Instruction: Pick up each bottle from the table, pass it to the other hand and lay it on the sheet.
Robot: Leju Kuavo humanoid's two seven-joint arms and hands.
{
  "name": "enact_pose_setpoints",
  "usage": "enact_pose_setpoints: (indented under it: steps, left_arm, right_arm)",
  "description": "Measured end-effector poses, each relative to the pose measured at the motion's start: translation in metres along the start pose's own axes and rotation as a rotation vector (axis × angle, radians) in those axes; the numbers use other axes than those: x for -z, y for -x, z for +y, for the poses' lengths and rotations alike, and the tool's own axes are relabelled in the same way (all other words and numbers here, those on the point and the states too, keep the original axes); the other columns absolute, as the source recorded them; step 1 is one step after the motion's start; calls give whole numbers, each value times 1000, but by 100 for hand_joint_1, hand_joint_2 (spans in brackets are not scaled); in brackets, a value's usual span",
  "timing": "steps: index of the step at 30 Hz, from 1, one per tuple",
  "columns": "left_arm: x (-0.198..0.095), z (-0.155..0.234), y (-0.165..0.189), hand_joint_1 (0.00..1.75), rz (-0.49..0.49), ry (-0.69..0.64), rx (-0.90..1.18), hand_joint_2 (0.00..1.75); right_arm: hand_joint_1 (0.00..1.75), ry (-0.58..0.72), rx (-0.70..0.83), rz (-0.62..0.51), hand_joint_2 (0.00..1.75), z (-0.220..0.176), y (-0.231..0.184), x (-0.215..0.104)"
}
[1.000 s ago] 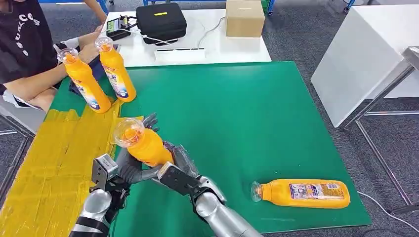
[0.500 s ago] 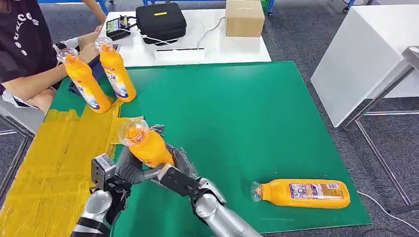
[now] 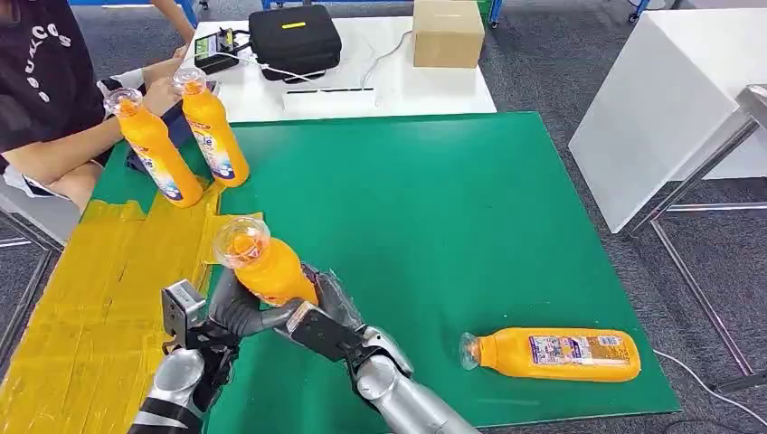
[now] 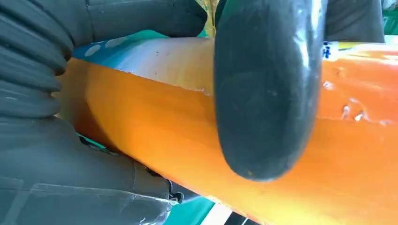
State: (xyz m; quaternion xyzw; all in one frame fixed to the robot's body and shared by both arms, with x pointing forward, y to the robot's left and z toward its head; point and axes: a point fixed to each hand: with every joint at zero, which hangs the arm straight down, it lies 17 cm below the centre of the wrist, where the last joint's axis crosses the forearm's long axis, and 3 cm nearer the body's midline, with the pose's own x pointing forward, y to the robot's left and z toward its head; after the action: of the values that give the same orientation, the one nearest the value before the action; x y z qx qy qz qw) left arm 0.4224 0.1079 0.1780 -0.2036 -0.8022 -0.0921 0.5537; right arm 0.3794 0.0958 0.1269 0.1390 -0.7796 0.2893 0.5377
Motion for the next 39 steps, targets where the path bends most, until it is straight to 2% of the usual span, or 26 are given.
enact_pose_setpoints:
  steps: [1,2,7,12,15,21,22,25,27,30,35,37,39]
  left_arm:
    - [0,0,0,175,0,0,0,175]
    - [0,0,0,175,0,0,0,175]
    - [1,2,-2,175,-7,-11,-6,175]
    - [2,20,-12,175,-35,-89,138,175]
    - [-2,55,-24,175,-52,-219,311,175]
    - [-5,62,-26,175,-53,-238,329,175]
    - [-6,73,-33,175,-60,-279,393,175]
    - [-22,118,-47,175,-25,-454,779,175]
    - [-28,132,-50,175,27,-493,1048,175]
    - [-35,146,-44,175,100,-483,1296,175]
    - [-41,155,-38,175,138,-478,1358,175]
    - [-42,158,-31,175,181,-461,1430,175]
    - [-41,162,-13,175,264,-404,1536,175]
  right_arm:
    - [16,0,0,0,175,0,0,0]
    - [0,1,-1,-1,175,0,0,0]
    - [0,22,-15,-14,175,-6,-5,2]
    - [0,102,-29,-45,175,-30,-15,-1]
    - [0,198,-34,-50,175,-59,-21,-14]
    - [0,218,-36,-51,175,-65,-22,-18]
    - [0,252,-55,-62,175,-77,-26,-24]
    - [0,324,-157,-71,175,-107,-32,-46]
    - [0,354,-185,-68,175,-119,-34,-55]
    - [0,421,-214,-62,175,-145,-37,-73]
    - [0,476,-243,-63,175,-170,-42,-89]
    - [0,492,-257,-62,175,-176,-43,-92]
    - [0,515,-270,-64,175,-186,-45,-96]
